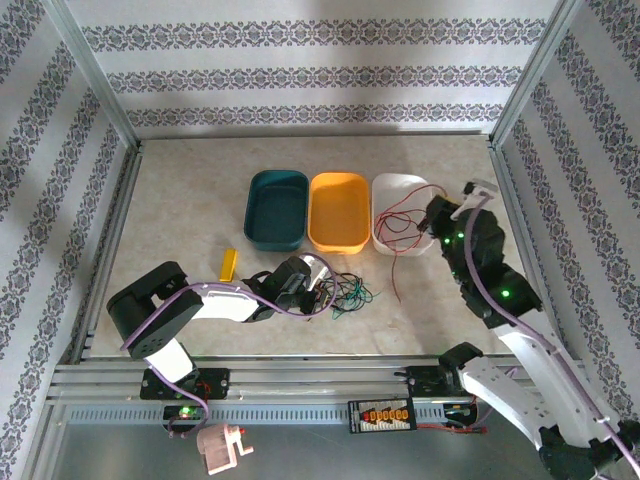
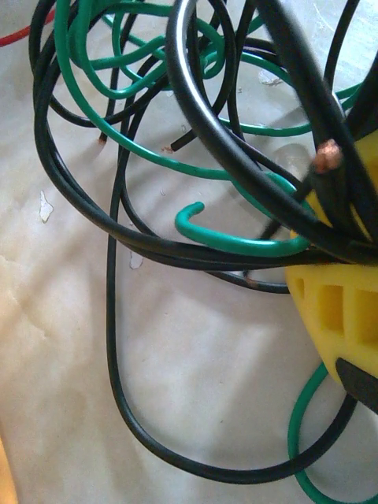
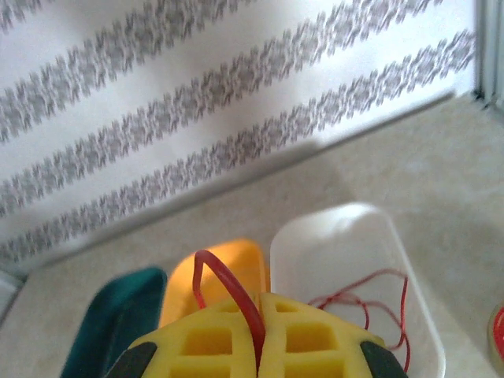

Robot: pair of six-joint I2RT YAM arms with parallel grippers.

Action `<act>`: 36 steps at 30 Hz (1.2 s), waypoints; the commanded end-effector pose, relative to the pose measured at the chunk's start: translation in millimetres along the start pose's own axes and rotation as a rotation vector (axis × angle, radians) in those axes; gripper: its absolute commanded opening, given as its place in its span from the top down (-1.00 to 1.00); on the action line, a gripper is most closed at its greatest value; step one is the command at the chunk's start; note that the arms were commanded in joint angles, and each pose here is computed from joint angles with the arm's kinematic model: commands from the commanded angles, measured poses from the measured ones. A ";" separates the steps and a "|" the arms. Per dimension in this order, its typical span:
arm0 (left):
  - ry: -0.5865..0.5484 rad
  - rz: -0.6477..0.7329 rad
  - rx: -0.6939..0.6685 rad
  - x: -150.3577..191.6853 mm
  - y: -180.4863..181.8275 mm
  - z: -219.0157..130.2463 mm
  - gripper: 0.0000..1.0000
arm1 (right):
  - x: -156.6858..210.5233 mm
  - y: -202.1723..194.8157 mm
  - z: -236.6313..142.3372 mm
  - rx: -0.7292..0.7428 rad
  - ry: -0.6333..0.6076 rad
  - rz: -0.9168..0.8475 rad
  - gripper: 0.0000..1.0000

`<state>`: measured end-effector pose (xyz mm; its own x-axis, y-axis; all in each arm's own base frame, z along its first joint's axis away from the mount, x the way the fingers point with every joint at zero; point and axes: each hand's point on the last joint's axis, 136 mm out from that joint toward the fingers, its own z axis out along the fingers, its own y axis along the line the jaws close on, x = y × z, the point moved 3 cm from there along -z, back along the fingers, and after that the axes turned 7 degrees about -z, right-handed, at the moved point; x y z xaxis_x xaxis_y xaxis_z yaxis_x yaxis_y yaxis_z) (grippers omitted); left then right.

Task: Untangle the cables

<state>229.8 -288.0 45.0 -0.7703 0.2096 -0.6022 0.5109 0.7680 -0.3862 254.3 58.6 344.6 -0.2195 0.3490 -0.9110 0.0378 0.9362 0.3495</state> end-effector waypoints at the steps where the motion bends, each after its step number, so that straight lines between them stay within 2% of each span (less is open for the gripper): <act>1: 0.139 -0.027 -0.151 40.3 35.3 3.1 1.00 | -41.3 0.2 -19.8 -0.024 -0.115 0.017 1.00; 4: 0.143 -0.024 -0.157 41.8 36.6 2.6 1.00 | -63.2 0.3 -28.1 -0.028 -0.166 0.016 1.00; 8: 0.144 -0.022 -0.164 41.1 37.3 3.7 1.00 | -77.0 5.2 -21.7 -0.043 -0.170 0.005 1.00; 21: 0.134 -0.020 -0.165 35.1 35.3 3.5 1.00 | -92.1 14.2 47.6 -0.027 -0.124 -0.040 1.00; 30: 0.132 -0.018 -0.164 33.9 34.1 3.1 1.00 | -52.1 -10.8 101.0 0.120 -0.004 -0.086 1.00; 36: 0.126 -0.021 -0.165 32.9 33.4 2.7 1.00 | -4.1 -44.2 123.1 0.329 0.106 -0.060 1.00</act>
<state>231.3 -288.0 45.3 -0.7714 0.2103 -0.6007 0.5066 0.7741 -0.3796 377.0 35.2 327.7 -0.3138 0.2797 -0.9074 0.2017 0.9534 0.2242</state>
